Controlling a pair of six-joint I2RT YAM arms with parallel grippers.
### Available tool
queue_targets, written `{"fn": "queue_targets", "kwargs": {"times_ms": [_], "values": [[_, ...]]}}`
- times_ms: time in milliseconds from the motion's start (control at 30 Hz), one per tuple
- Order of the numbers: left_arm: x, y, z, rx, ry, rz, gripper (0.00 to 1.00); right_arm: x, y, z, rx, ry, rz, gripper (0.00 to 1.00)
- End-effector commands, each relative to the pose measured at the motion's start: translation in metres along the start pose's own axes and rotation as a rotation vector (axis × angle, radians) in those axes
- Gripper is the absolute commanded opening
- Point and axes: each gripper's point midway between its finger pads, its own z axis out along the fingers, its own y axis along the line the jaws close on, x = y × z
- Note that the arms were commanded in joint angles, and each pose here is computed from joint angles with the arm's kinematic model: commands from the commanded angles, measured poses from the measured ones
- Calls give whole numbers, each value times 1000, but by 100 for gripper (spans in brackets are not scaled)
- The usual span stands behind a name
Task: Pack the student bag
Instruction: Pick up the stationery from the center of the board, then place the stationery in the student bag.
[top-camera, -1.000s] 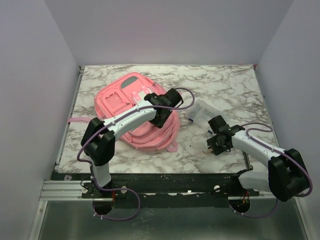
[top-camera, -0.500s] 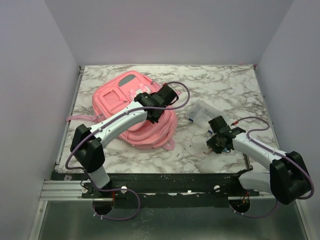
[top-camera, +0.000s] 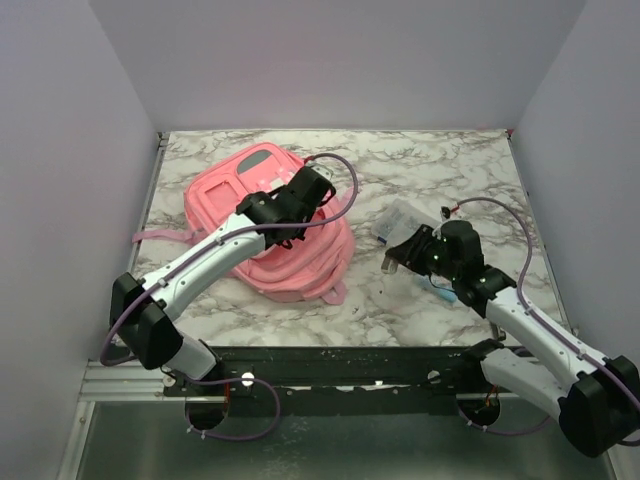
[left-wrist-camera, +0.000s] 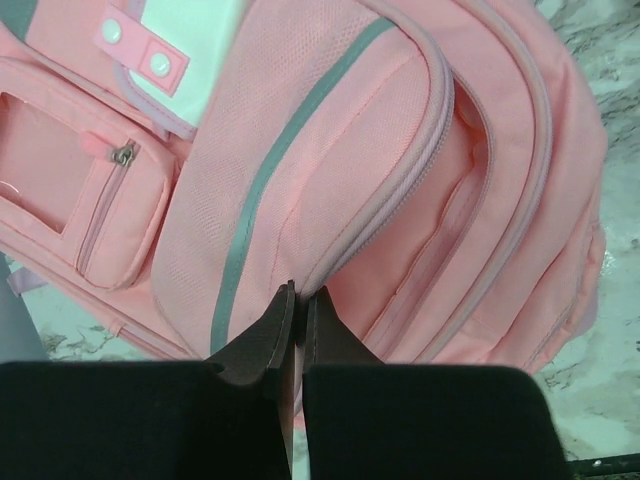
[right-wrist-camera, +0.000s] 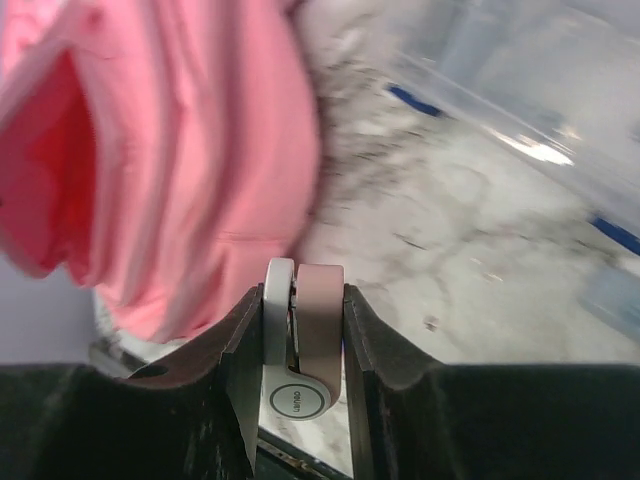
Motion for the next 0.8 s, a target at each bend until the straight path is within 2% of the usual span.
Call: {"fn": "queue_targets", "kwargs": {"times_ms": [0,167,400,567,767], "values": [[-31,13,-24,43,-161,-148,0,-26,90,-7,-391,-30,-128,0],[-39,15,-36,131,-223,-215,0,-34,147,2,-574,-13,-107,0],[-46,4,-40,258,-249,-248,0,-16,216,9,-665,-17,-161,0],[-49,4,-45,314,-277,-281,0,10,234,42,-651,48,-186,0],[-54,5,-58,365,-324,-317,0,25,235,72,-584,32,-221,1]]}}
